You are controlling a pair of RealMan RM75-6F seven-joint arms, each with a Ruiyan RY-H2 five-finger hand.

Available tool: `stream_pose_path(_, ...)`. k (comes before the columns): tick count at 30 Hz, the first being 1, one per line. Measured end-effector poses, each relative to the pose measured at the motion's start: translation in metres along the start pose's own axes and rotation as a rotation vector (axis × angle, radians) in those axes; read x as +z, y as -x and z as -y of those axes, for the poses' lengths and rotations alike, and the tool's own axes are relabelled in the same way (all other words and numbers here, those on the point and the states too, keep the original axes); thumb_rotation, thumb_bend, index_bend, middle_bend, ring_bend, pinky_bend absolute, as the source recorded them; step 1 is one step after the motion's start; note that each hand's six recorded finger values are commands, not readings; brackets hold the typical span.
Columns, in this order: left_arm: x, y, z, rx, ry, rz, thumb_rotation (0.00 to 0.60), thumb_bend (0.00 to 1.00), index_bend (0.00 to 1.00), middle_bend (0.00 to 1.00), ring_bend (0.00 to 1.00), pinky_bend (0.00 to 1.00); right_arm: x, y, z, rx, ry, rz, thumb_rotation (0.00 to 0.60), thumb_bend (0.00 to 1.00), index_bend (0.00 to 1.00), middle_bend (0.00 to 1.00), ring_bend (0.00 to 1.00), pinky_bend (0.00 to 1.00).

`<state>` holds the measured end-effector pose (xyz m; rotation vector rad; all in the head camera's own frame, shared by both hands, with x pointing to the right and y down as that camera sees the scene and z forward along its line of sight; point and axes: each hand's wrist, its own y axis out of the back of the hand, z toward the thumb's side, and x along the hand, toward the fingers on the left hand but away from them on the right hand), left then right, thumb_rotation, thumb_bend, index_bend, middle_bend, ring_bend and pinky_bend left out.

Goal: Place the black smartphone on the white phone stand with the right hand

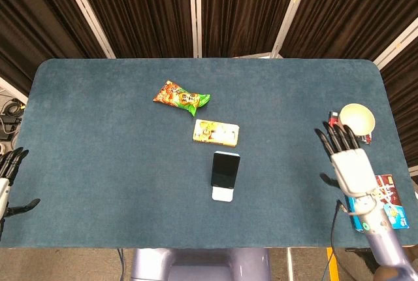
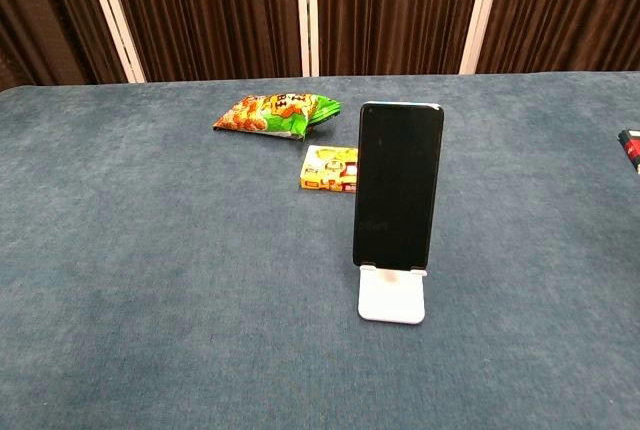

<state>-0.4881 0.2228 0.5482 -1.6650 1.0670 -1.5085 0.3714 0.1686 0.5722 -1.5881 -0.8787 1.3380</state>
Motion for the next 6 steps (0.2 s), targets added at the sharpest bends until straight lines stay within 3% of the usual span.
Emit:
stream_pose_path(2, 0.002, 0.001, 0.0, 0.008, 0.002, 0.014, 0.6, 0.0, 0.0, 0.0, 0.0, 0.0, -0.008, -0.018, 0.009, 0.032, 0.033, 0.047, 0.6, 0.0, 0.0, 0.0, 0.0, 0.0)
stream_pose_path(6, 0.003, 0.005, -0.002, 0.026, 0.014, 0.031, 0.6, 0.0, 0.0, 0.0, 0.0, 0.0, -0.012, -0.039, 0.017, 0.02, 0.027, 0.085, 0.6, 0.0, 0.0, 0.0, 0.0, 0.0)
